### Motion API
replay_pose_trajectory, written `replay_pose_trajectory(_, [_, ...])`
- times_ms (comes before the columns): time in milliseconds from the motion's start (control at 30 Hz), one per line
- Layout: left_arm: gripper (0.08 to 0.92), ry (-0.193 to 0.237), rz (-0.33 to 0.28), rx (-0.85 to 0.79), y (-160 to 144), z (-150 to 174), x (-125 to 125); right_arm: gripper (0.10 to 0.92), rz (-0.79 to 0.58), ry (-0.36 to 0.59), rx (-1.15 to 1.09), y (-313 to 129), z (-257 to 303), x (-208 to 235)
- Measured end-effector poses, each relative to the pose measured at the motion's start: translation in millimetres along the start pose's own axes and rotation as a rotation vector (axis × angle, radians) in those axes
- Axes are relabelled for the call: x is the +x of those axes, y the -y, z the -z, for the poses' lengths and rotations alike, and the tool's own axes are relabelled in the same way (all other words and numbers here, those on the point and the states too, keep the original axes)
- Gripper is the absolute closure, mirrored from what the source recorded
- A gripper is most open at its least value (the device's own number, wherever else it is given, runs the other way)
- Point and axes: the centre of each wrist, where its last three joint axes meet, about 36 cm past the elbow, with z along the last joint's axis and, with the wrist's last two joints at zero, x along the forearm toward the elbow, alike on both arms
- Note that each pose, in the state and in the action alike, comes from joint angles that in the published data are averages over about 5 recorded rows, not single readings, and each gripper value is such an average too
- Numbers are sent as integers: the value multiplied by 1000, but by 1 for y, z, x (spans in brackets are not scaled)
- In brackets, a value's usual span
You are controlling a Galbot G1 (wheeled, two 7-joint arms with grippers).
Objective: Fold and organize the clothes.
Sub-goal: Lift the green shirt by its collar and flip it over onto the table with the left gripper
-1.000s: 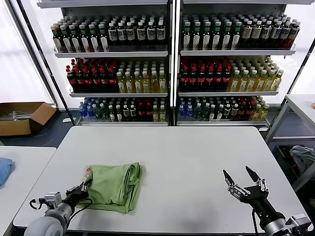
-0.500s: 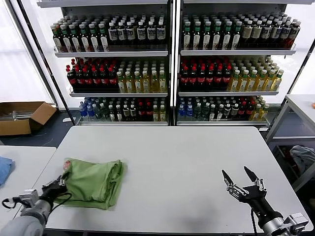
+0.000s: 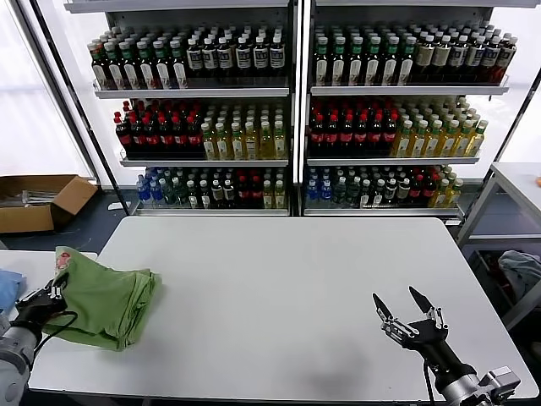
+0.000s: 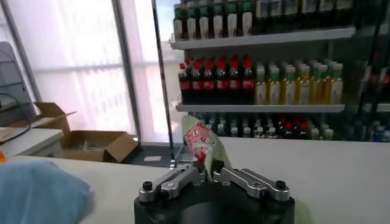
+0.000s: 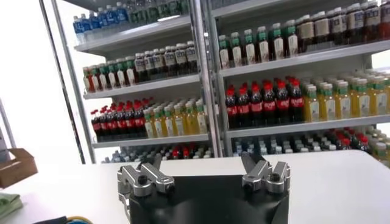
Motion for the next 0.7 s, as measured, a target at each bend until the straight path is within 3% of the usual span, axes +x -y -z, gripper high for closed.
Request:
replay_pose_trajectory(133, [885, -27, -102, 48, 51, -4, 12, 200, -2, 2, 3, 0, 1, 2])
replay_pose_trajectory(367, [885, -118, -303, 180, 142, -19, 25, 200, -13, 2, 7, 1, 4, 8])
replay_pose_trajectory(700, [885, -239, -518, 317, 247, -35, 7, 200, -38, -3, 15, 1, 8, 14])
